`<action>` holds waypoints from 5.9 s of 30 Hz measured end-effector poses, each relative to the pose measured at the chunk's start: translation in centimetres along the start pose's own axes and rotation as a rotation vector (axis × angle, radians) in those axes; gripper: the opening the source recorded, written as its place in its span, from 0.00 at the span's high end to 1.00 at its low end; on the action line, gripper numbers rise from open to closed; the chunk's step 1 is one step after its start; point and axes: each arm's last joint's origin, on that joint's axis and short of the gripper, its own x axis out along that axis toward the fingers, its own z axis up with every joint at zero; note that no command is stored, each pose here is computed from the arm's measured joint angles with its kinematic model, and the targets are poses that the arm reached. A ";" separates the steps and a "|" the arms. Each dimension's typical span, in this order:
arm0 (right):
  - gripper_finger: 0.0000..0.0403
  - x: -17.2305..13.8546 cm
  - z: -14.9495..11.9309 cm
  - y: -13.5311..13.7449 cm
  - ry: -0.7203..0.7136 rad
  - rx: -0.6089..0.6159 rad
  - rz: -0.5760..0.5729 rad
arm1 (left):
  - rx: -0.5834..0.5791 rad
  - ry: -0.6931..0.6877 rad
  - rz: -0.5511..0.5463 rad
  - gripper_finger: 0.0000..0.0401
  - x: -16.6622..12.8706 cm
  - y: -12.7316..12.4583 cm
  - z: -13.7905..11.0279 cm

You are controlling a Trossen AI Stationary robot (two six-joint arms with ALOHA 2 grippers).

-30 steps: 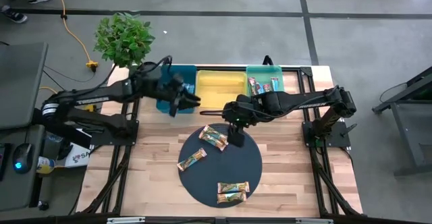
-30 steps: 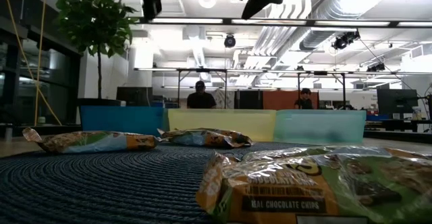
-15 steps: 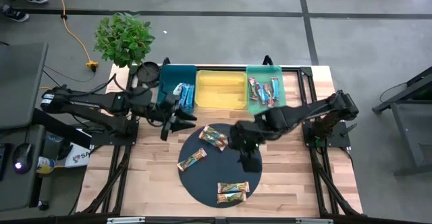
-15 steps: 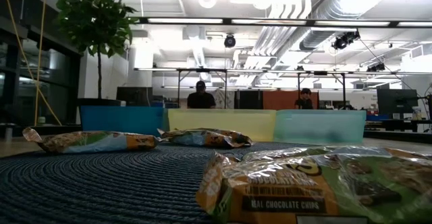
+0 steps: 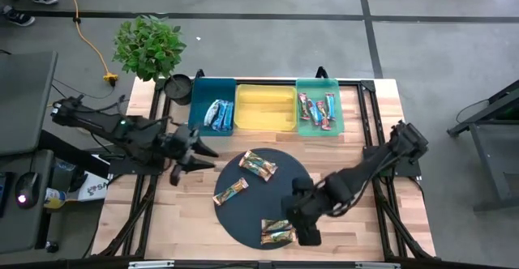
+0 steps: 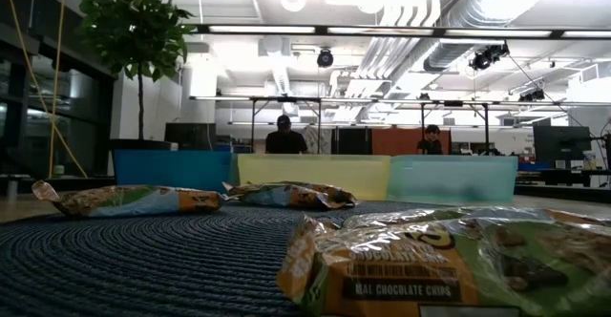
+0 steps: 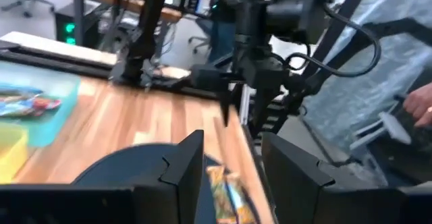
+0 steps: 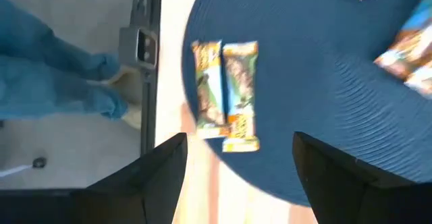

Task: Pick and place Granola Bars by type
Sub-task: Put the yellow granola bar into the yellow bin

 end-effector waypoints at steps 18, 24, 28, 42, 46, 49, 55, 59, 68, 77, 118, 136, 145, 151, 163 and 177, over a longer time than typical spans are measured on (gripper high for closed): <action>0.37 6.5 0.6 0.4 0.039 -0.029 -0.084 | 0.036 -0.012 0.142 0.63 -4.6 -1.9 -2.0; 0.37 9.2 0.7 -0.2 0.112 -0.007 -0.081 | -0.044 -0.043 0.150 0.63 -4.1 -0.9 -5.1; 0.37 10.0 0.9 -0.2 0.116 0.001 -0.048 | -0.078 -0.084 0.128 0.63 -4.2 0.1 -7.4; 0.37 10.9 1.0 0.0 0.130 0.029 0.007 | -0.273 -0.292 0.056 0.63 -6.0 4.5 -15.8; 0.37 10.9 0.9 0.0 0.136 0.030 0.003 | -0.305 -0.344 0.031 0.63 -6.2 5.3 -17.4; 0.37 10.8 0.8 0.0 0.148 0.029 -0.005 | -0.313 -0.365 0.032 0.63 -6.4 5.7 -18.1; 0.37 10.8 0.8 -0.1 0.133 0.018 -0.031 | -0.311 -0.369 0.049 0.63 -6.3 5.8 -18.2; 0.37 11.1 1.0 -0.1 0.118 -0.002 -0.025 | -0.282 -0.370 0.057 0.63 -6.3 5.8 -18.3; 0.37 12.6 1.5 -0.6 0.105 -0.007 -0.022 | -0.201 -0.384 0.118 0.63 -6.3 6.1 -18.2; 0.37 12.7 2.4 -1.9 0.106 0.027 0.008 | -0.152 -0.411 0.100 0.72 -5.8 8.1 -17.3; 0.37 16.4 0.0 -2.8 0.080 0.021 -0.002 | 0.154 -0.216 0.179 0.79 -5.8 11.3 -18.0; 0.39 18.4 -1.0 -1.8 0.053 -0.088 -0.088 | 0.153 -0.217 0.181 0.79 -5.8 11.3 -18.0; 0.55 18.5 -1.1 -1.9 0.050 -0.104 -0.113 | 0.153 -0.217 0.181 0.79 -5.8 11.3 -18.0; 0.69 18.5 -1.2 -1.9 0.052 -0.103 -0.117 | 0.153 -0.217 0.181 0.79 -5.8 11.3 -18.0; 0.82 17.2 -0.9 -1.8 0.037 -0.101 -0.108 | 0.153 -0.217 0.180 0.79 -5.8 11.3 -18.0; 0.82 9.5 3.0 -3.4 -0.252 -0.030 -0.133 | 0.153 -0.217 0.180 0.79 -5.8 11.3 -17.9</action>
